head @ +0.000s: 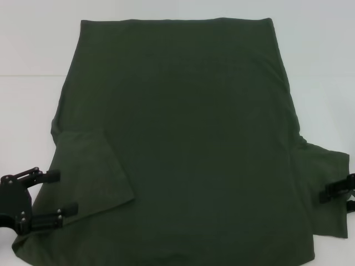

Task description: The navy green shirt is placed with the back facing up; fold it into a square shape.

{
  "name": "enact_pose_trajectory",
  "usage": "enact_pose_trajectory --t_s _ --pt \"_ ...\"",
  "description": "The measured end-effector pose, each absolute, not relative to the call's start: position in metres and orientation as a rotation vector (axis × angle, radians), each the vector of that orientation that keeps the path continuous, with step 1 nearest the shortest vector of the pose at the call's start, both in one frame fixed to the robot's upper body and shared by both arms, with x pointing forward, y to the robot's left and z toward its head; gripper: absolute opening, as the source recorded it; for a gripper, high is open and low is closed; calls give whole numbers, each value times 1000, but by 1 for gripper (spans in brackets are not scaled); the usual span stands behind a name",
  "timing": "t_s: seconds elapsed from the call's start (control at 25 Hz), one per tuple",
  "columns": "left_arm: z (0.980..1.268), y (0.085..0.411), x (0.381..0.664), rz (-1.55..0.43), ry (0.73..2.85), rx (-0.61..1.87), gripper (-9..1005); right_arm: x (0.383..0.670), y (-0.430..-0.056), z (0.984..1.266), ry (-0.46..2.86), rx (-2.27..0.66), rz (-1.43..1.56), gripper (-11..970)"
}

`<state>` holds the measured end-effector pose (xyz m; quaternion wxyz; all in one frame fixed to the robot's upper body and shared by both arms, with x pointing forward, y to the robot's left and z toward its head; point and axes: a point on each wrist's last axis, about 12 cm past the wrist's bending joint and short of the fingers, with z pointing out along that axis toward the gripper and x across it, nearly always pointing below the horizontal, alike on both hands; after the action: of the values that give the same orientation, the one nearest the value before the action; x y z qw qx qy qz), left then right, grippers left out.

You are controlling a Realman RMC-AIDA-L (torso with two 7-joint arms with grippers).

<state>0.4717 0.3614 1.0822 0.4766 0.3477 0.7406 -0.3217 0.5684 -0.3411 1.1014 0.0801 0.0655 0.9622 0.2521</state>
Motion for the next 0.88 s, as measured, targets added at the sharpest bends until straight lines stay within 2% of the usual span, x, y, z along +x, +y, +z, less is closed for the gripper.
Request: enact_pose_trajectory --t_s 0.2,0.64,0.84,0.88 --pt "1082 361 472 -786 1809 849 904 568 -337 1101 2903 142 713 741" --pt "1082 360 471 -790 1809 847 903 571 -334 1102 2910 116 698 295" --pt "1081 360 471 -792 1810 846 903 571 -334 1102 2906 113 693 58" --pt "1081 360 471 -791 1810 845 903 571 -334 1102 2905 112 692 53"
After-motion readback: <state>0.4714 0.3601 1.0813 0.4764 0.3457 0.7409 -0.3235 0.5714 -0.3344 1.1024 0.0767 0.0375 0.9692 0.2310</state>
